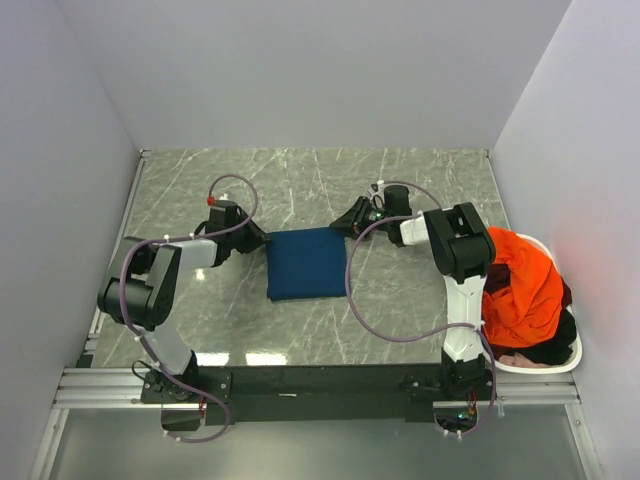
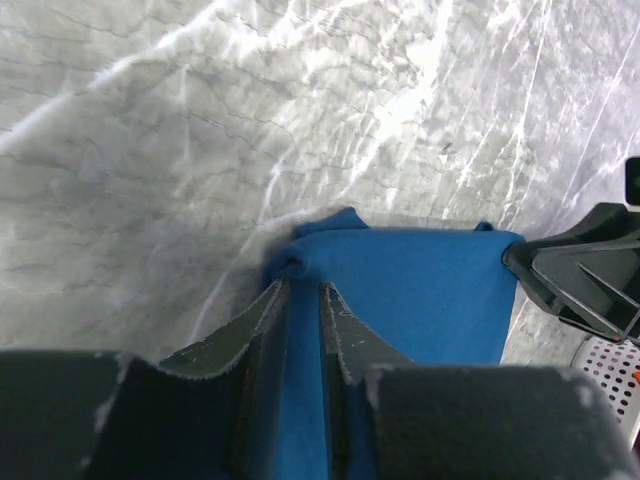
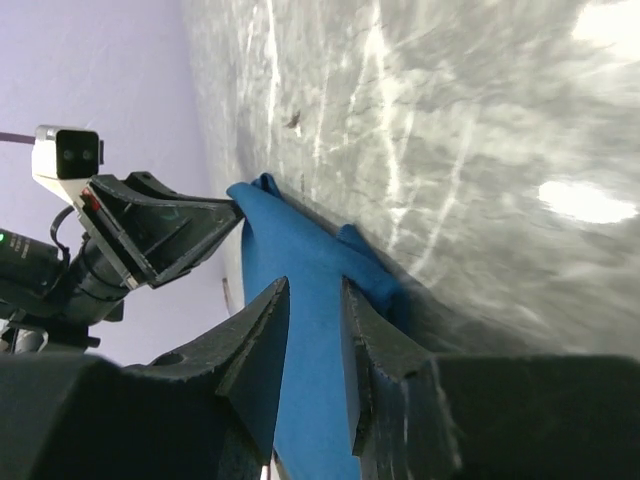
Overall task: Fold and stack the t-shirts
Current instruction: Fold the tshirt
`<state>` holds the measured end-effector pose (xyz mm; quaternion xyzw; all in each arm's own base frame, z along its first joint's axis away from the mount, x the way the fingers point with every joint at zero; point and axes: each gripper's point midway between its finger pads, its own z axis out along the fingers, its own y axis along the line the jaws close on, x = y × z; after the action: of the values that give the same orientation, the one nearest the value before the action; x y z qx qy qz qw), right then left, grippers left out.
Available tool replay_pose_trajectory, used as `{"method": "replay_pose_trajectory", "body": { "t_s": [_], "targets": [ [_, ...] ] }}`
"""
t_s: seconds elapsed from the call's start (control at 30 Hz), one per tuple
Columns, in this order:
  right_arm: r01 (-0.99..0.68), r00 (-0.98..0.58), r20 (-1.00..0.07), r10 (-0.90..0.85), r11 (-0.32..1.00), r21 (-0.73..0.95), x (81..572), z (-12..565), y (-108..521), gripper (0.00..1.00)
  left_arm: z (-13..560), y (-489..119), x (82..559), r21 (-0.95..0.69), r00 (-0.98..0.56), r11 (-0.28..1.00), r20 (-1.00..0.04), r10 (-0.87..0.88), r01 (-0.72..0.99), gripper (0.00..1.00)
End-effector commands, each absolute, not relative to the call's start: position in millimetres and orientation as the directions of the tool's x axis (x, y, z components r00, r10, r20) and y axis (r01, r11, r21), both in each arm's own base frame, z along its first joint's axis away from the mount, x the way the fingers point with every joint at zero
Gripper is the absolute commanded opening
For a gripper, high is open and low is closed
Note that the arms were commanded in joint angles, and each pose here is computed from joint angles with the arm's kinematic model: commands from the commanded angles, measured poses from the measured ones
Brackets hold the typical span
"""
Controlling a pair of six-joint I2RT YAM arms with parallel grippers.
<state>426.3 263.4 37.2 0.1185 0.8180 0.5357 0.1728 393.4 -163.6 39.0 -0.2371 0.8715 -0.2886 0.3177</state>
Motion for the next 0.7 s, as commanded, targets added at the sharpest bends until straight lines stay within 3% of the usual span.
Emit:
{"method": "replay_pose_trajectory", "body": {
  "t_s": [0.0,0.27,0.4,0.5,0.57,0.67],
  "targets": [
    [-0.048,-0.885,-0.243,0.397,0.443,0.895,439.4,56.8,251.4,0.35,56.2,-164.0,404.5,-0.675,-0.657,0.713,-0.452,-0.603,-0.19,0.25],
    [-0.139,-0.858,-0.379,0.346,0.554,0.821,410.0,114.2,236.6,0.36,108.9,-143.1,389.2,-0.598,-0.626,0.785,-0.551,-0.552,-0.165,0.39],
    [-0.175,-0.844,-0.456,0.284,0.658,0.732,381.9,123.5,227.1,0.45,144.0,-120.6,368.3,-0.52,-0.585,0.84,-0.635,-0.504,-0.158,0.49],
    [-0.179,-0.833,-0.498,0.242,0.733,0.656,355.1,125.8,219.5,0.49,145.5,-113.9,344.8,-0.484,-0.617,0.86,-0.63,-0.471,-0.162,0.59],
    [-0.18,-0.836,-0.508,0.21,0.769,0.614,329.5,125.3,217.2,0.52,142.7,-113.6,328.4,-0.473,-0.637,0.867,-0.622,-0.456,-0.158,0.71],
    [-0.182,-0.819,-0.547,0.173,0.826,0.533,303.1,122.2,210.1,0.56,130.1,-115.0,302.9,-0.452,-0.678,0.878,-0.596,-0.43,-0.159,0.77]
  ]
}}
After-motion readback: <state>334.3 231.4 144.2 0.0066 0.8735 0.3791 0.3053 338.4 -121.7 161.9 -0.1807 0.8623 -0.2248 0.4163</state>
